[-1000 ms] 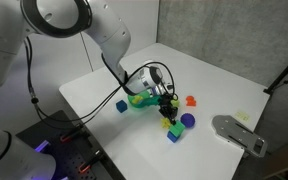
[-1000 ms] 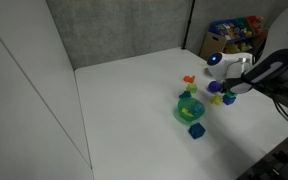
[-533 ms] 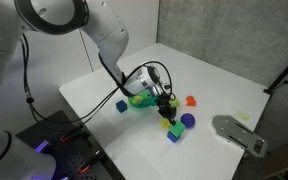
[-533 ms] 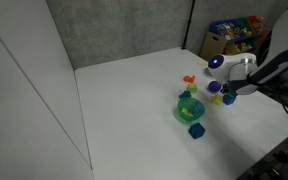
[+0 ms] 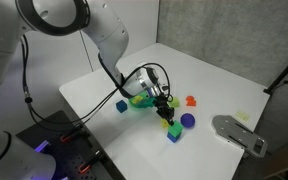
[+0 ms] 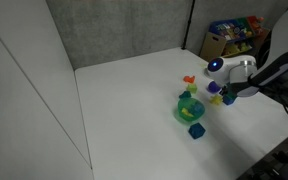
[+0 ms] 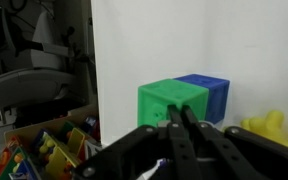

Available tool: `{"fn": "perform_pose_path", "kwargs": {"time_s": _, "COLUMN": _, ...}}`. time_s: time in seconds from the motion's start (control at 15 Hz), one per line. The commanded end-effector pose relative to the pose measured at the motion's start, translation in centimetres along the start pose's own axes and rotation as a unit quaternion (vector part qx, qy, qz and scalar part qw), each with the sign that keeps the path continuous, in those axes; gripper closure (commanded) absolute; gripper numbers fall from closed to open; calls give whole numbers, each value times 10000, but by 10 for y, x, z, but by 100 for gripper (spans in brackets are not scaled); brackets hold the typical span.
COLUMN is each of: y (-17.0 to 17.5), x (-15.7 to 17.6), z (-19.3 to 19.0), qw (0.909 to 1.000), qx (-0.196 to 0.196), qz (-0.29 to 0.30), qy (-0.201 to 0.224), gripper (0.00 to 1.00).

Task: Pick up the green block from the green bowl and put it on the blue block to the right side of the table

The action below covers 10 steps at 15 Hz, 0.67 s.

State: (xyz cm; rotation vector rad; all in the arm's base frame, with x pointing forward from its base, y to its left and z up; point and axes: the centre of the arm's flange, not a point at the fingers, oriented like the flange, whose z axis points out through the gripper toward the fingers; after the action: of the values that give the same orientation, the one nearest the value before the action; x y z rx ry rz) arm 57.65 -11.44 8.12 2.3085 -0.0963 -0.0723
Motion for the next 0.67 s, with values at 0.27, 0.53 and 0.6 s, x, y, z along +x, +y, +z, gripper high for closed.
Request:
{"fn": "perform_pose_path", "kwargs": {"time_s": 0.27, "y": 7, "x": -4, "z": 1, "qw": 9999, "qx": 27, "qz": 157, "qy": 61, "gripper": 97}}
{"fn": "perform_pose_path", "kwargs": {"time_s": 0.53, "y": 8, "x": -5, "z": 5, "qw": 9998, "qx": 20, "qz": 207, "qy": 59, "gripper": 97}}
{"fn": "perform_pose_path", "kwargs": {"time_s": 0.6, "y": 8, "x": -4, "z": 5, "qw": 9998, "qx": 15, "qz": 213, "qy": 63, "gripper": 97}}
